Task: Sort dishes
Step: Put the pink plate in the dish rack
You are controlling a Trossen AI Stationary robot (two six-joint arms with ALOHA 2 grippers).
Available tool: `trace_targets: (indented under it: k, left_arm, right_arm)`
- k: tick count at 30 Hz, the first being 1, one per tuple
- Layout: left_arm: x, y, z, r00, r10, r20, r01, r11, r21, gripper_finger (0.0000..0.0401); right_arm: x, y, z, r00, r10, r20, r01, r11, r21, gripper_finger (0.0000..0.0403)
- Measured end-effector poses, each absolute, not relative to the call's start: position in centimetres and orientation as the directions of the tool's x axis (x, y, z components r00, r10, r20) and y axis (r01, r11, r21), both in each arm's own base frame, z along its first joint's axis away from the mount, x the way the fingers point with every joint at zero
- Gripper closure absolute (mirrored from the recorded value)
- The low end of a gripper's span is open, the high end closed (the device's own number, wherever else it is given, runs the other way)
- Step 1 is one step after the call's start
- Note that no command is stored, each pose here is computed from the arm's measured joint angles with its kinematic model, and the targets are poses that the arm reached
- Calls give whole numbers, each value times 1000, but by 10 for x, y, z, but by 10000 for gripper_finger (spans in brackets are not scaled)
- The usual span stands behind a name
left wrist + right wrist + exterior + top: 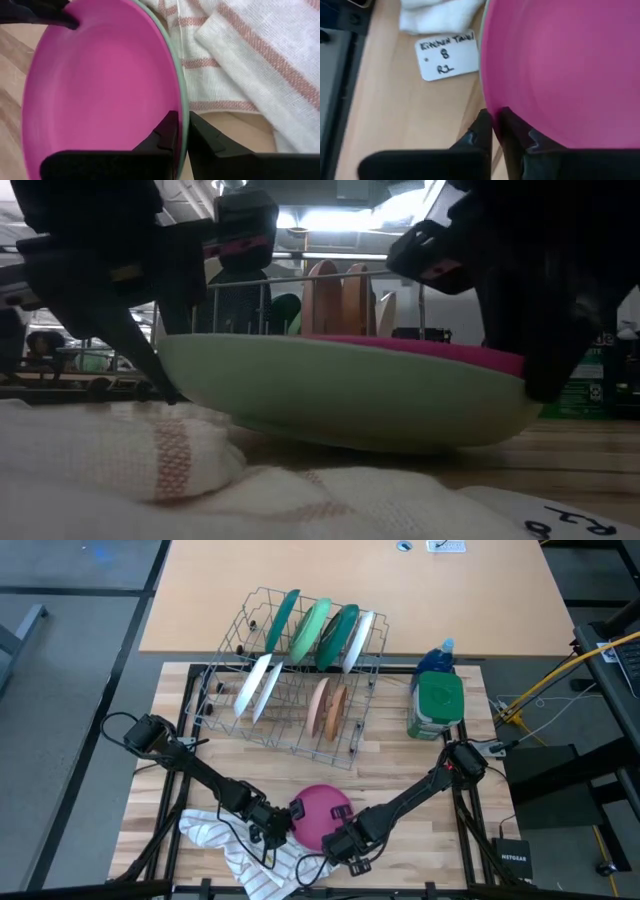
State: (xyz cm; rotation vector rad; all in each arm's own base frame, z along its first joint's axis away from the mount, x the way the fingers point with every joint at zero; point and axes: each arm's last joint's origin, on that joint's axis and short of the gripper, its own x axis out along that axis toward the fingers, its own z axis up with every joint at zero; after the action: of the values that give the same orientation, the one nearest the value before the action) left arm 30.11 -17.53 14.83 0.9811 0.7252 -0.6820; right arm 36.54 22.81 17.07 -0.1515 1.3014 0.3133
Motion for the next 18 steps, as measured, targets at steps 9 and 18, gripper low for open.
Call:
trace_targets:
  k: [9, 18]
  left_arm:
    - [302, -171, 149, 654, 4, -757, 664, 477, 576, 335]
    - [296, -170, 146, 632, 87, -770, 601, 571, 558, 286]
  right_arm:
    - [371, 232, 185, 249, 183, -951, -306, 947, 102, 382]
    - [372, 232, 186, 244, 216, -946, -218, 962, 163, 392]
